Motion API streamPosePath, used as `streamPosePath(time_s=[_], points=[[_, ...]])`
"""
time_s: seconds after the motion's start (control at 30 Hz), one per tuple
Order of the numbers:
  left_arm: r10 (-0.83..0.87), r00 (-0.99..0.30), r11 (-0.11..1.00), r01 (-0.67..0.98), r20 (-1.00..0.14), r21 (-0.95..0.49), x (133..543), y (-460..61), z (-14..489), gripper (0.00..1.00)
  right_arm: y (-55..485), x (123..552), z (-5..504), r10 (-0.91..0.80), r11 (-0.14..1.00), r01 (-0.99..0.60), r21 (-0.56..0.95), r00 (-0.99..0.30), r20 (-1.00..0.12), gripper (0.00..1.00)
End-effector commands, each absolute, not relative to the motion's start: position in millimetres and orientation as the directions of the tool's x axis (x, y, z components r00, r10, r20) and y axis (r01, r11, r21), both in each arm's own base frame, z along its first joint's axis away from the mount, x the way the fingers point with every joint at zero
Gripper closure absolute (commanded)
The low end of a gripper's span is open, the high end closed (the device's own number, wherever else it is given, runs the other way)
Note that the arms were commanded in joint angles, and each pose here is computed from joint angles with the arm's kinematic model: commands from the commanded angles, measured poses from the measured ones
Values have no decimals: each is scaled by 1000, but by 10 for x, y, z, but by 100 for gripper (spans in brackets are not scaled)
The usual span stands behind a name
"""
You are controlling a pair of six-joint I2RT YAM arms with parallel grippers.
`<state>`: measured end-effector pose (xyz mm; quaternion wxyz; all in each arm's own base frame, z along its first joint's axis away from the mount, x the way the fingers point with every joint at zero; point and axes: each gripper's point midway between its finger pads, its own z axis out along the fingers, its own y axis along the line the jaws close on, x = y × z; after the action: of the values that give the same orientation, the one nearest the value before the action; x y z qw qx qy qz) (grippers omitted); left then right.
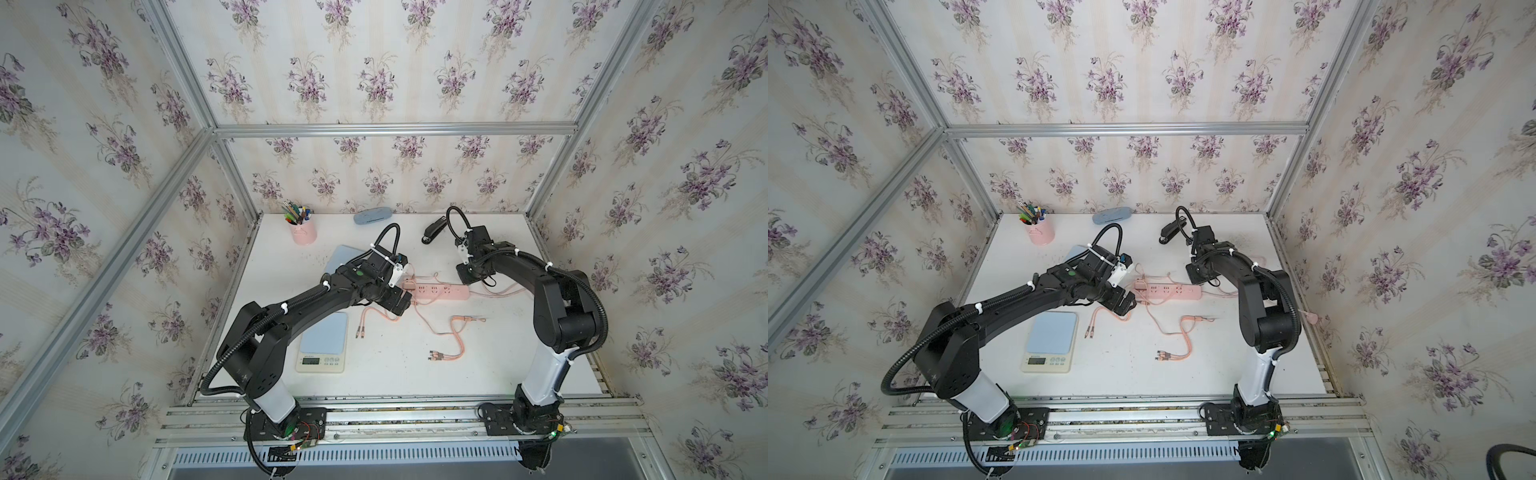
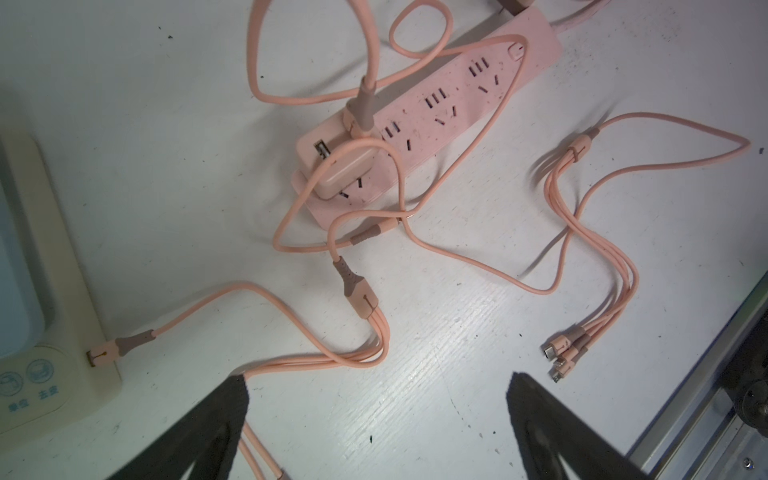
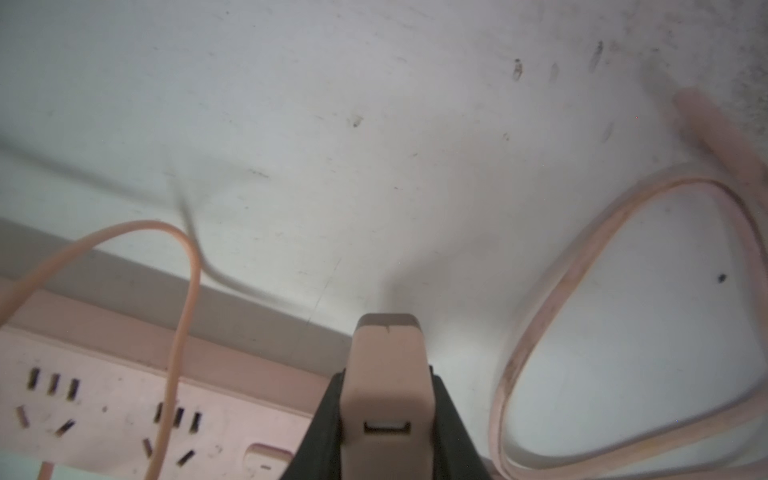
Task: Charge the electronic scale
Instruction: Insert the plug into the socket.
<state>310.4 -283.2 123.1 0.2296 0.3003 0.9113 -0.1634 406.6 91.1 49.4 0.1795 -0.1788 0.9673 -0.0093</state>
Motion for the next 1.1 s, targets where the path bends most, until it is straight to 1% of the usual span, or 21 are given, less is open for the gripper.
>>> streamPosePath(time_s=[0.0,0.13,0.2,0.27,0.37,0.47,0.57,0.63,0.7,0.8,0.87,0.9,1.07], points=[[453,-715,738,636,-533,-226,3085,-2966,1281,6,1050,3725,372,-312,942,-335,38,-908,-279,100],[427,-731,728,627,-532,-277,3087,-3058,1257,10,1219,3466,314,-286,935,-327,138,-924,-254,100],[421,-733,725,626,-534,-287,3094,-3081,1259,10,1310,3416,363,-290,925,-342,167,-918,-270,100],[419,-733,727,624,-536,-286,3108,-3087,1261,11,1377,3465,501,-297,917,-360,171,-903,-309,100],[417,-733,723,626,-538,-293,3106,-3101,1277,11,1366,3639,807,-320,916,-386,107,-866,-385,100],[410,-739,711,626,-535,-320,3079,-3138,1294,12,1337,3846,1216,-359,912,-409,4,-804,-474,100],[384,-759,713,605,-526,-353,3068,-3168,1287,13,1430,3930,1580,-424,886,-457,-82,-725,-543,100],[351,-783,724,575,-514,-381,3085,-3189,1256,16,1609,3876,1713,-500,836,-536,-117,-659,-562,100],[318,-811,745,534,-491,-400,3123,-3185,1209,18,1833,3729,1721,-599,754,-641,-144,-581,-551,100],[274,-845,758,484,-460,-438,3179,-3181,1151,20,2093,3433,1511,-736,606,-779,-158,-475,-482,100],[262,-854,749,473,-449,-463,3193,-3198,1128,21,2250,3173,1308,-804,488,-867,-106,-398,-442,100],[257,-858,747,469,-445,-471,3201,-3196,1113,21,2288,3099,1223,-820,455,-886,-89,-378,-430,100],[260,-865,737,465,-429,-491,3179,-3187,1081,21,2340,3120,1152,-842,413,-908,-71,-351,-410,100]])
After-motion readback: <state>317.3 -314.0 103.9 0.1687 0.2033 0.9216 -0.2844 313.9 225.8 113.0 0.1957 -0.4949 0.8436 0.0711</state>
